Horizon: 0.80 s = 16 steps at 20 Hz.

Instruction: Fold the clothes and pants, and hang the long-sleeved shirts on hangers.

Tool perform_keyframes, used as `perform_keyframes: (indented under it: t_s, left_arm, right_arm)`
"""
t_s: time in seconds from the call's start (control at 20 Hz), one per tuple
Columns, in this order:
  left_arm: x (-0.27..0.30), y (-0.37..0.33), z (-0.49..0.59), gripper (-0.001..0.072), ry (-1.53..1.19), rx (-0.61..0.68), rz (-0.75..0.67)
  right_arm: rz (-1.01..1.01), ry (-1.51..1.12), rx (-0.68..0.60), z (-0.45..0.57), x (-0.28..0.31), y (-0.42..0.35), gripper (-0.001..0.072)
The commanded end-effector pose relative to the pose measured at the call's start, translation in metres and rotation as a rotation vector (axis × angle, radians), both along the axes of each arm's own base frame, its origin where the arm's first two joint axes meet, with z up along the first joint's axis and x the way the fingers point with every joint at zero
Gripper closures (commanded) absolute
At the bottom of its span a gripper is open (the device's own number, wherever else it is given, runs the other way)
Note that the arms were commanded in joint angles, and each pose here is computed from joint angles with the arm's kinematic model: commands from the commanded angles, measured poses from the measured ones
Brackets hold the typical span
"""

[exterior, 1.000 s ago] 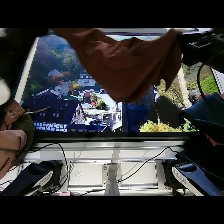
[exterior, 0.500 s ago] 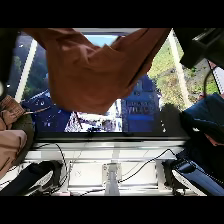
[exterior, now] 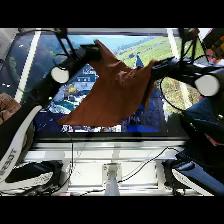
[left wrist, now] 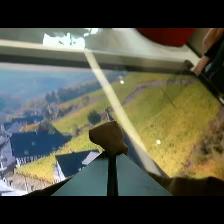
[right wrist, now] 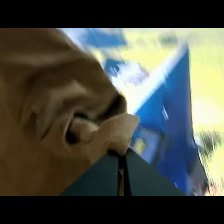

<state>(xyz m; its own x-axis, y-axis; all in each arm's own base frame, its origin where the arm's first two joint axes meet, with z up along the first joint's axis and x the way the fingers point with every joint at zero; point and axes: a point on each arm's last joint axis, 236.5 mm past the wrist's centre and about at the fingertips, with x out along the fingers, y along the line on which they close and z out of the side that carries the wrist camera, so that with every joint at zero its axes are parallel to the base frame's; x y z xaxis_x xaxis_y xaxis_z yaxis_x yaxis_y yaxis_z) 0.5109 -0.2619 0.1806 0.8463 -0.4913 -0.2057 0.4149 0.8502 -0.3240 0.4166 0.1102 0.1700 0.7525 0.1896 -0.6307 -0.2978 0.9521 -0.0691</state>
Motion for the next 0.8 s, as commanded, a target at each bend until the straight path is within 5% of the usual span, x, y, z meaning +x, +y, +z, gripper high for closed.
perform_keyframes:
  t_s: [0.0,0.1,0.15,0.25,0.55,0.75]
  left_arm:
    - [0.007,-0.013,-0.053,0.0682,0.093,0.039,-0.024]
    - [0.008,-0.014,-0.06,0.0658,0.104,0.044,-0.025]
    - [0.007,-0.014,-0.061,0.0479,0.109,0.046,-0.028]
    - [0.004,-0.017,-0.064,-0.0012,0.124,0.049,-0.045]
    - [-0.061,-0.017,-0.113,0.0008,0.478,0.088,-0.29]
    - [-0.08,0.046,-0.138,0.0009,0.745,0.061,-0.238]
  right_arm:
    - [-0.139,0.133,-0.052,-0.072,0.012,-0.057,0.0699]
    - [-0.227,0.168,-0.029,-0.093,0.019,-0.087,0.0699]
    - [-0.288,0.177,0.003,-0.099,0.022,-0.103,0.0698]
    - [-0.394,0.153,0.088,-0.098,0.031,-0.124,0.0698]
    - [-0.473,0.121,0.088,-0.093,0.033,-0.163,0.0698]
    - [-0.512,0.109,0.088,-0.092,0.032,-0.182,0.0698]
